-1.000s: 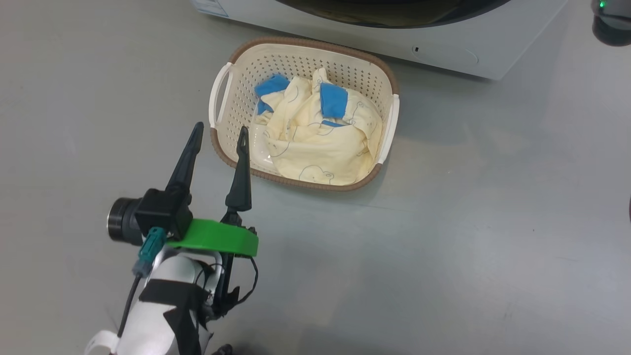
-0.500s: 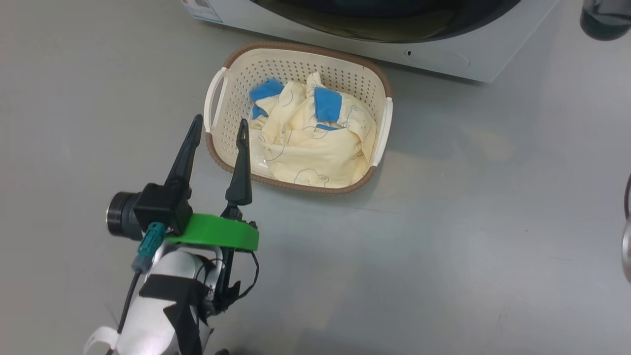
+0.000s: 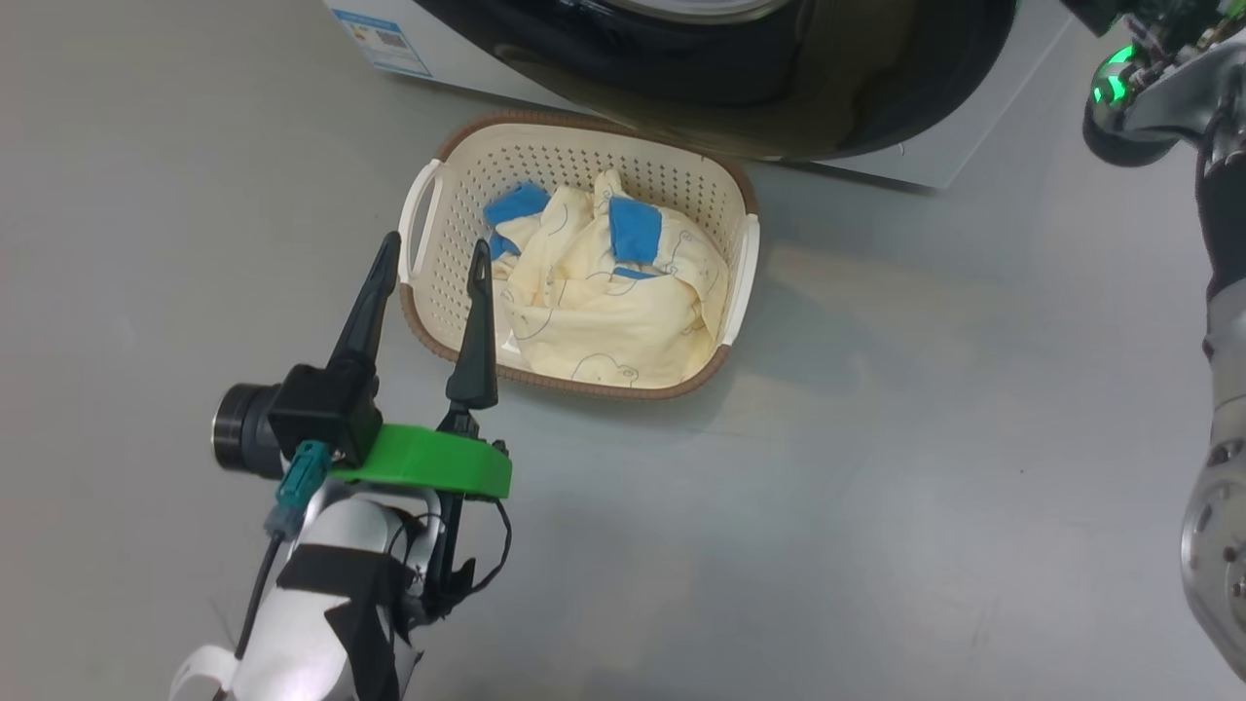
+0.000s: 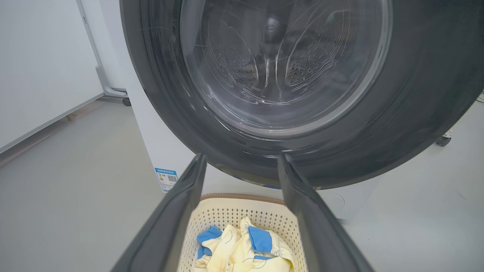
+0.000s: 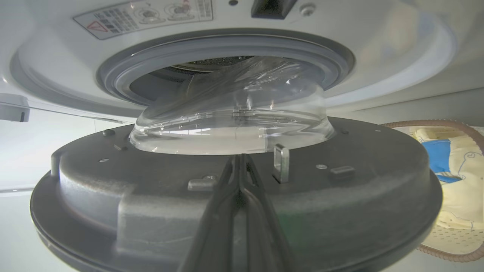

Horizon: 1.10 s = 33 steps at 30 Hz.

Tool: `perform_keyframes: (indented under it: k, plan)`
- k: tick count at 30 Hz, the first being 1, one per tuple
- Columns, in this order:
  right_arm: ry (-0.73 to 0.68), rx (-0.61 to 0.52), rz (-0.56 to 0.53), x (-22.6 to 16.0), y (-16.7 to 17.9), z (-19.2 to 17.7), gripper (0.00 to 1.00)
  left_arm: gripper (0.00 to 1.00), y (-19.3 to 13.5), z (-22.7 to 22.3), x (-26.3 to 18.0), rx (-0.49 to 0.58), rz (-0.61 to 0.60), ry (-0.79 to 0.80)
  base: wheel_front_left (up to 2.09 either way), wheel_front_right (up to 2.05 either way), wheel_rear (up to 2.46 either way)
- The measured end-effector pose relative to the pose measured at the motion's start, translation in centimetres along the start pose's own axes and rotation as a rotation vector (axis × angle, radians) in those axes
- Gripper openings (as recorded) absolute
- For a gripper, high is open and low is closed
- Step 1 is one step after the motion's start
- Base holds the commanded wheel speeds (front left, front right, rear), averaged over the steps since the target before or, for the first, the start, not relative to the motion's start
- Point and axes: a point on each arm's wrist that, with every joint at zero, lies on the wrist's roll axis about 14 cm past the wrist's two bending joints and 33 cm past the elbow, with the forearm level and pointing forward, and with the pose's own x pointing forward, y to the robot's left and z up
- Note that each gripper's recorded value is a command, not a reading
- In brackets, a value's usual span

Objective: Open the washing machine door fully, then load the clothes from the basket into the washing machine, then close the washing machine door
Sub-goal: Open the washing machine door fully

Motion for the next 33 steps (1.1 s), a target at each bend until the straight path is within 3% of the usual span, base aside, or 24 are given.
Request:
perform_keyframes:
  k: [33]
  plan:
    - [0.295, 0.101, 0.147, -1.8, 3.2, -15.4, 0.0, 1.0, 1.3, 2.4, -5.7, -0.023, 0.054, -0.025, 0.0, 0.0, 0.0]
